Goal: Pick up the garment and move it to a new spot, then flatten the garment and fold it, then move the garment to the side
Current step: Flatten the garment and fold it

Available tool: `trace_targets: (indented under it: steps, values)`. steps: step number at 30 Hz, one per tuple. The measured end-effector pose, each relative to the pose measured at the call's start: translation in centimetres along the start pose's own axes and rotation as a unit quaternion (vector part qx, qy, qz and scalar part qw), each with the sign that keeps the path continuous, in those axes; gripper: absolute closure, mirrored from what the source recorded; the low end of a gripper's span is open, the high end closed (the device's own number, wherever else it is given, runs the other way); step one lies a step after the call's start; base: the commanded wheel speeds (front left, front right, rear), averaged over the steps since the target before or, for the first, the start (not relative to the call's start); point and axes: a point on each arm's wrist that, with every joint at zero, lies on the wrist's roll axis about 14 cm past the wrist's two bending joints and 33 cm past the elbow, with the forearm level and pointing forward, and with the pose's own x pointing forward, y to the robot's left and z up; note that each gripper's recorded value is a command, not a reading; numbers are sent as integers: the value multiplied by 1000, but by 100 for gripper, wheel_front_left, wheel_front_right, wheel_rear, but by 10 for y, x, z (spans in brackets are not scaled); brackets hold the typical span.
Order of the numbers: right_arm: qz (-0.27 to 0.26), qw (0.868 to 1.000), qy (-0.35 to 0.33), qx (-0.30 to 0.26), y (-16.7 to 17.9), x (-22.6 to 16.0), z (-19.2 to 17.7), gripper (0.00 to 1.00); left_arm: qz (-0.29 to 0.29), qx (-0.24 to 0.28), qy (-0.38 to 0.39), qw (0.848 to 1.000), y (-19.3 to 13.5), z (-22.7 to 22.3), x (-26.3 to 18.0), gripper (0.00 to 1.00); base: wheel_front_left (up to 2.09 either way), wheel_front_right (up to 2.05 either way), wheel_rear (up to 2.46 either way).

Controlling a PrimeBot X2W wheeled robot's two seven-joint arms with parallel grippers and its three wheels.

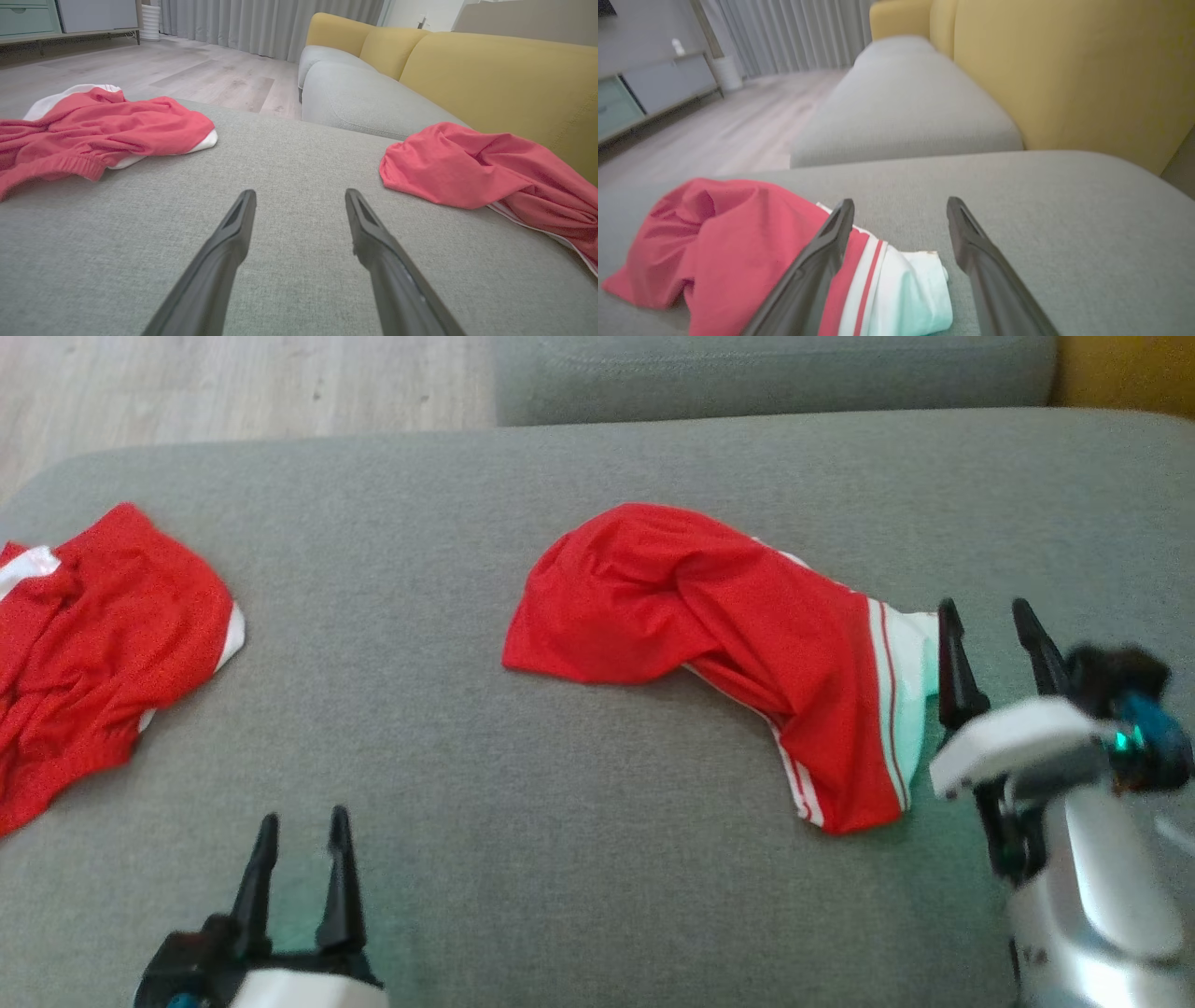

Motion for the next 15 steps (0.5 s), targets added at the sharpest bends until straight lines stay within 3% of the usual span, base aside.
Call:
trace_targets:
  steps: [7,15]
  values:
    - [-26,986,164,-24,-14,18,-56,0,10,-6,7,1000,3,-5,-3,0,0,0,0]
    - [-44,977,210,-14,-23,20,-80,0,24,-7,11,1000,11,-8,-8,0,0,0,0]
